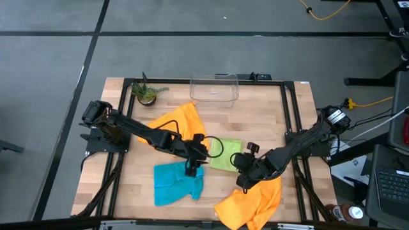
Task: Fold microfiber towels
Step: Fold the green microfiber cloth
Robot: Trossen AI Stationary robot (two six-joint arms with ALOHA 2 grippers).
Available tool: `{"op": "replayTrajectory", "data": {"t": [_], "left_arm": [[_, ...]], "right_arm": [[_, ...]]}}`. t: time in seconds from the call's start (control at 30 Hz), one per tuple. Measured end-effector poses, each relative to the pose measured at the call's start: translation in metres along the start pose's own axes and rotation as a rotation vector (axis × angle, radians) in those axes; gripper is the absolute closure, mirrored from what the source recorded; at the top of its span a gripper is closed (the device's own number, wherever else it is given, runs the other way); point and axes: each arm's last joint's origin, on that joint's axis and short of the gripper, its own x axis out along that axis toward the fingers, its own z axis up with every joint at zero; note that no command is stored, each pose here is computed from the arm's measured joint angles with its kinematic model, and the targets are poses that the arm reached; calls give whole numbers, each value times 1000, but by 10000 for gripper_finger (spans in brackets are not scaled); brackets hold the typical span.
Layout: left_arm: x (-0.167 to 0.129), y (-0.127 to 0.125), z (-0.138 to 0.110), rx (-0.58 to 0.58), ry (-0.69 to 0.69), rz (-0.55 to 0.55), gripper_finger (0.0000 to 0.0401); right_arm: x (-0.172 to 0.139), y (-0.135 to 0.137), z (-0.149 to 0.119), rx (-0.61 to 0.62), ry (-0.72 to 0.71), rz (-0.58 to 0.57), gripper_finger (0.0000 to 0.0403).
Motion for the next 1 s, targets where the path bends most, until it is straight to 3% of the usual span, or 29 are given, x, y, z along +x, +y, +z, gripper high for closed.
{"op": "replayTrajectory", "data": {"t": [0.13,0.3,0.43,0.67,0.83,1.0], "left_arm": [[0,0,1,-14,-12,-1,242],[0,1,3,-8,-33,-6,199],[0,-1,4,-13,-42,-26,191],[34,-6,-6,-37,-50,-51,194],[69,-10,-27,10,-5,-16,195],[87,-13,-39,35,8,9,195]], "right_arm": [[2,-2,1,36,29,17,271],[1,-2,2,-1,4,0,204],[3,-2,1,31,-6,-1,171],[25,-5,-15,93,-42,22,165],[44,-10,-36,47,-50,39,178],[51,-6,-42,-48,-96,144,192]]}}
